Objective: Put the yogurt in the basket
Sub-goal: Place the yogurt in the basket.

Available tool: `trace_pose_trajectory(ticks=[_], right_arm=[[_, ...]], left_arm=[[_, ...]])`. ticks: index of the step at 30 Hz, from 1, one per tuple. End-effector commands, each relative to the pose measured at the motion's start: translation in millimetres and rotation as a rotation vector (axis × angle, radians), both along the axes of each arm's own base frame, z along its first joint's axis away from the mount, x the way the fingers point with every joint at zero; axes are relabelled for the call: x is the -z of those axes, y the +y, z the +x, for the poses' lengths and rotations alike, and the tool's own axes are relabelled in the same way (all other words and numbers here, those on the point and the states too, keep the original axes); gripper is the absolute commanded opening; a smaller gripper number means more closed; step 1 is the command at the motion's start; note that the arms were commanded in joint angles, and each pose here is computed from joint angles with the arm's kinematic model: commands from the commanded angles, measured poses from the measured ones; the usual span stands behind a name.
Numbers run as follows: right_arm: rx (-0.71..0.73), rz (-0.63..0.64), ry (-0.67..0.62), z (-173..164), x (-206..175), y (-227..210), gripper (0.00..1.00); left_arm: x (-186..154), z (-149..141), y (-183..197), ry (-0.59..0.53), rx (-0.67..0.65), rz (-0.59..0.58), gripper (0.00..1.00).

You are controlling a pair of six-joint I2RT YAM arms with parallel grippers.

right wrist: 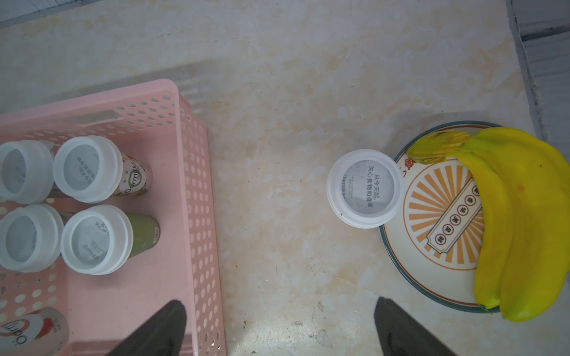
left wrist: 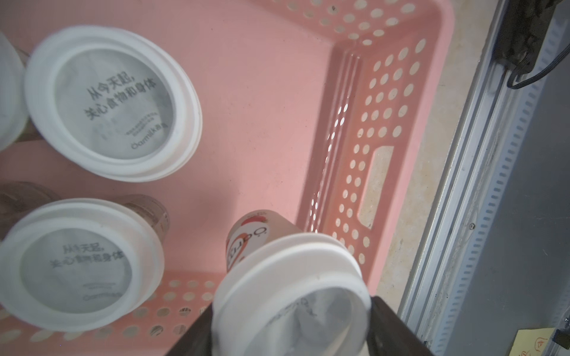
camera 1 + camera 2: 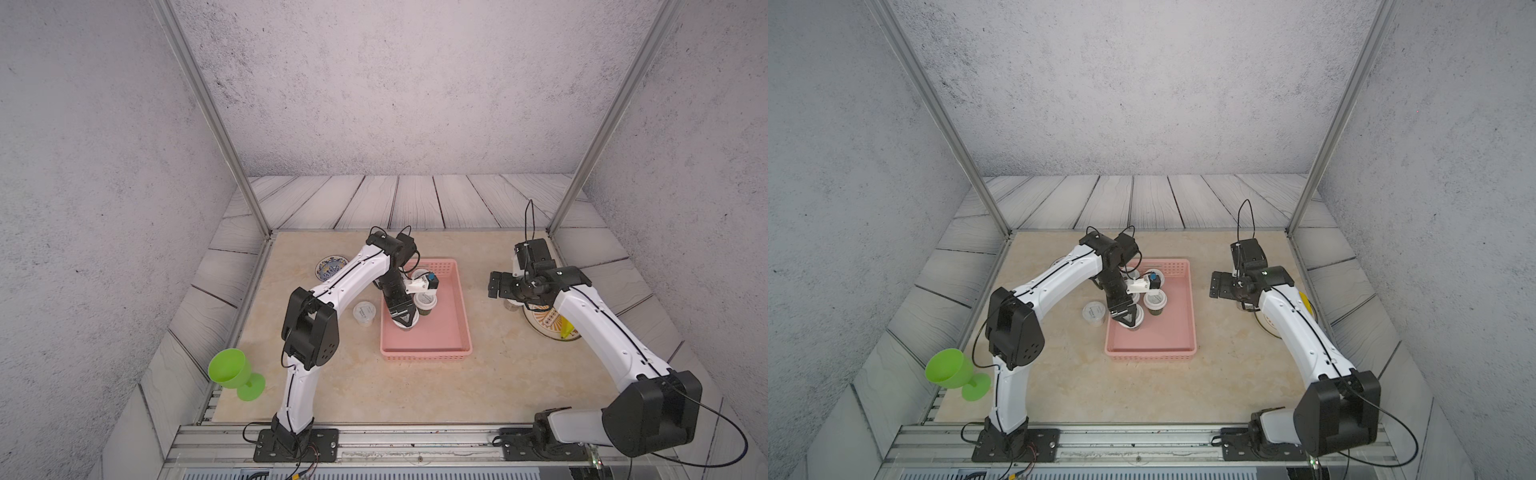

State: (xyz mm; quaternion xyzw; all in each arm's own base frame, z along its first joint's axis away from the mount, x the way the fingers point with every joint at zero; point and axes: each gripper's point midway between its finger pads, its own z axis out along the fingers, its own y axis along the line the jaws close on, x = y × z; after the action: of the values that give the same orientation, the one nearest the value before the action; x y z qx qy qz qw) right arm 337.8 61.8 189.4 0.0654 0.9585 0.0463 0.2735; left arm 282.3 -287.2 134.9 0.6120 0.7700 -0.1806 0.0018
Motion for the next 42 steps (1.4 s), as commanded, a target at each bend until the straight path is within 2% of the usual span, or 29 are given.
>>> trace_pose_trajectory(ticks=[1,6,25,36,42], right_arm=[[0.012,-0.009,-0.012,-4,-2,-5,1.00],[0.014,-0.009,-0.011,-3,-2,-5,1.00],[0.013,-0.012,-0.002,-3,3,-6,1.00],[0.015,-0.012,0.000,-3,4,-6,1.00],[0.014,-0.010,0.001,-2,4,-6,1.00]], left_arm=[[10,3,3,0.009,-0.011,0.051,0.59],[26,4,6,0.032,-0.002,0.087,0.58],[59,10,11,0.034,0.031,0.113,0.58],[71,11,19,0.040,0.036,0.140,0.60],[71,11,22,0.031,0.037,0.150,0.64]])
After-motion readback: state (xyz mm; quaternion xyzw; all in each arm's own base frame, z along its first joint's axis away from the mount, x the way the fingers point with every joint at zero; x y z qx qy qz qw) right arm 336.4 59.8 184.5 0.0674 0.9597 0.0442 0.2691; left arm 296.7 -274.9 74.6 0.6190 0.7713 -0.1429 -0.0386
